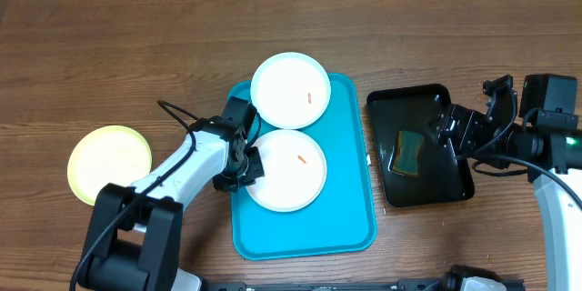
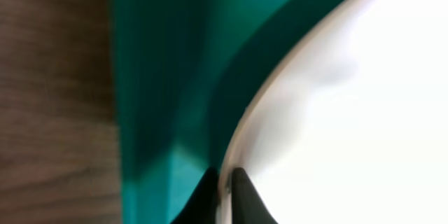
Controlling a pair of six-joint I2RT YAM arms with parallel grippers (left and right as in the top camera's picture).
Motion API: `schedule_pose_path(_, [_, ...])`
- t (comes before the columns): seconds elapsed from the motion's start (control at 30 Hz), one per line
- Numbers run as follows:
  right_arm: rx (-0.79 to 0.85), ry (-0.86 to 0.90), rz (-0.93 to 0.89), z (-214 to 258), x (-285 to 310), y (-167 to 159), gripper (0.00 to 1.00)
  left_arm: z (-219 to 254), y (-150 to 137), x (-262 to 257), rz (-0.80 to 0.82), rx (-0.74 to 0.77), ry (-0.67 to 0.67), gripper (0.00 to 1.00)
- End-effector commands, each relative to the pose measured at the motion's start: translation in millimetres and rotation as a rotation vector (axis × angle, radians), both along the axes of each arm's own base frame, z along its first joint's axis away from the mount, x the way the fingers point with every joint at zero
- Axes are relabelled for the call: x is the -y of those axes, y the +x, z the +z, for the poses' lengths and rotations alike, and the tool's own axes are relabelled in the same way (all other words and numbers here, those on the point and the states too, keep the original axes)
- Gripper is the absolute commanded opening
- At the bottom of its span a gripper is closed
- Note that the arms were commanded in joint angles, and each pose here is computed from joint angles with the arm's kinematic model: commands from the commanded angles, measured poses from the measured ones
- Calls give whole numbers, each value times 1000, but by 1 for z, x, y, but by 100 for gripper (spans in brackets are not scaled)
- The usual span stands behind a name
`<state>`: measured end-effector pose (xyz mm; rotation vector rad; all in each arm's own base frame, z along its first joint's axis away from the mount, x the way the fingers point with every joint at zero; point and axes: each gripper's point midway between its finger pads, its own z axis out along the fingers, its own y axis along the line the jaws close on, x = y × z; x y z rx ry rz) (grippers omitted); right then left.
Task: Clean dirty plates on tray and stack at the side
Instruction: 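Grasp the sponge in the black tray with the right gripper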
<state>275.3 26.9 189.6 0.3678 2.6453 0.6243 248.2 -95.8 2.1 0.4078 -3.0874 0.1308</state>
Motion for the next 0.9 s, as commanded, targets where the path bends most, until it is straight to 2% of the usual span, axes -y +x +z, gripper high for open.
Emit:
schedule_pose_path(0.0, [-29,19,-41,-3,-2,0,96,-5,3,7,-149,34,-39,4])
schedule_pose_path(0.17, [-111,-47,-60,-21,-7,0,81,2,17,23,-395,116,-96,4])
schedule_pose_path(0.33, [-240,-169,-111,-56,-11,0,74,2,19,27,-520,146,-68,4])
schedule_pose_path(0.43, [-321,-236,-99,-90,-18,-1,73,1,19,22,-524,143,-32,4])
schedule_pose_path(0.5, [-383,-303,-141,-111,-11,-2,68,1,18,22,-519,135,-34,4])
schedule_pose_path(0.63, [-450,-348,-178,-143,-5,5,66,1,19,22,-456,133,-37,4])
schedule_pose_path(0.67, [-457,-349,-177,-149,-5,8,62,1,20,23,-449,137,-39,4])
schedule_pose_path(0.77, [-474,-352,-174,-167,-6,14,41,2,22,24,-435,147,-42,4])
schedule_pose_path(0.83, [-483,-355,-172,-177,-7,18,33,2,24,25,-436,156,-48,4])
schedule_pose_path(0.87, [-490,-355,-171,-183,-7,19,33,2,24,27,-437,157,-56,4])
